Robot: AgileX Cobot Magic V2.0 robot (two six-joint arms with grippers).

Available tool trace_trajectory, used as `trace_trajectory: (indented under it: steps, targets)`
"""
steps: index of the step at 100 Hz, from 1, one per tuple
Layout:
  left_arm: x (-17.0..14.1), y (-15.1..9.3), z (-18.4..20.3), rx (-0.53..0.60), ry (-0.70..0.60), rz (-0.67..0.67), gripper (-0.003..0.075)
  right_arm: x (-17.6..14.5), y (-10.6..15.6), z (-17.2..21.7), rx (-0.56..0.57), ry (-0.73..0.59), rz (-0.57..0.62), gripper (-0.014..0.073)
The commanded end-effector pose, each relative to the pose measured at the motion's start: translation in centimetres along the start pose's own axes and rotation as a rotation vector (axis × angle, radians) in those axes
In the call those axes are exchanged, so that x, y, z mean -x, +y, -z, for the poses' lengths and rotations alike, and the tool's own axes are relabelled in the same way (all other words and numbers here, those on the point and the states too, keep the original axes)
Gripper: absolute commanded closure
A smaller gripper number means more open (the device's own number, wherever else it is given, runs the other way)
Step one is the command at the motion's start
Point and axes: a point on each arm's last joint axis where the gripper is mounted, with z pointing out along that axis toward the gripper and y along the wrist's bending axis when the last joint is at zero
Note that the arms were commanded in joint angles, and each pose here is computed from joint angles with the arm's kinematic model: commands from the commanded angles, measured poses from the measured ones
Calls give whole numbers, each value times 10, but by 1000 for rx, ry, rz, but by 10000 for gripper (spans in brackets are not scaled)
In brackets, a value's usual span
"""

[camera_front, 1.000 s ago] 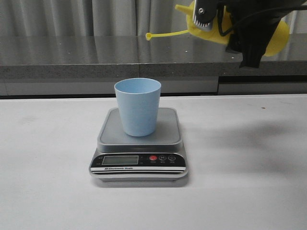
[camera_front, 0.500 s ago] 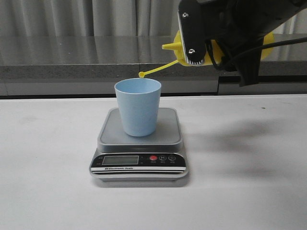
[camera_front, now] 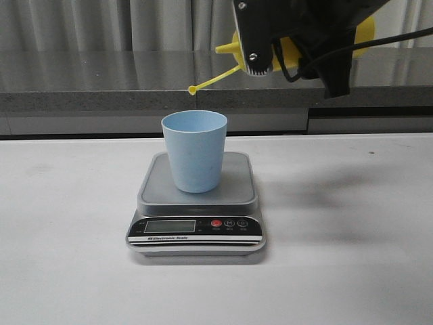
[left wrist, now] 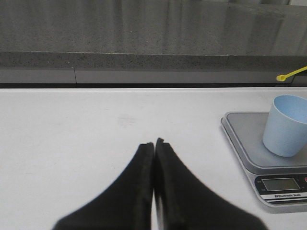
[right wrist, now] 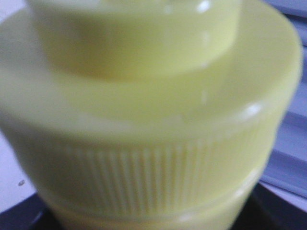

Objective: Pour seasoning into cup on scale with both arms
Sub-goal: 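Tilt the bottle nozzle down over the blue cup with the right gripper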

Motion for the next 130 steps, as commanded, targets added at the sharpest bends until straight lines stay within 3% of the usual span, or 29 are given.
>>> trace_trajectory:
  steps: [1, 41, 130]
  targets:
    - [15, -1, 2, -2, -102, 5, 741, -4, -23, 6, -99, 71, 50, 256]
    - [15, -1, 2, -2, -102, 5, 741, 7, -15, 5, -92, 159, 318, 256]
    - [15, -1, 2, -2, -102, 5, 741, 29, -22, 7, -128, 171, 360, 256]
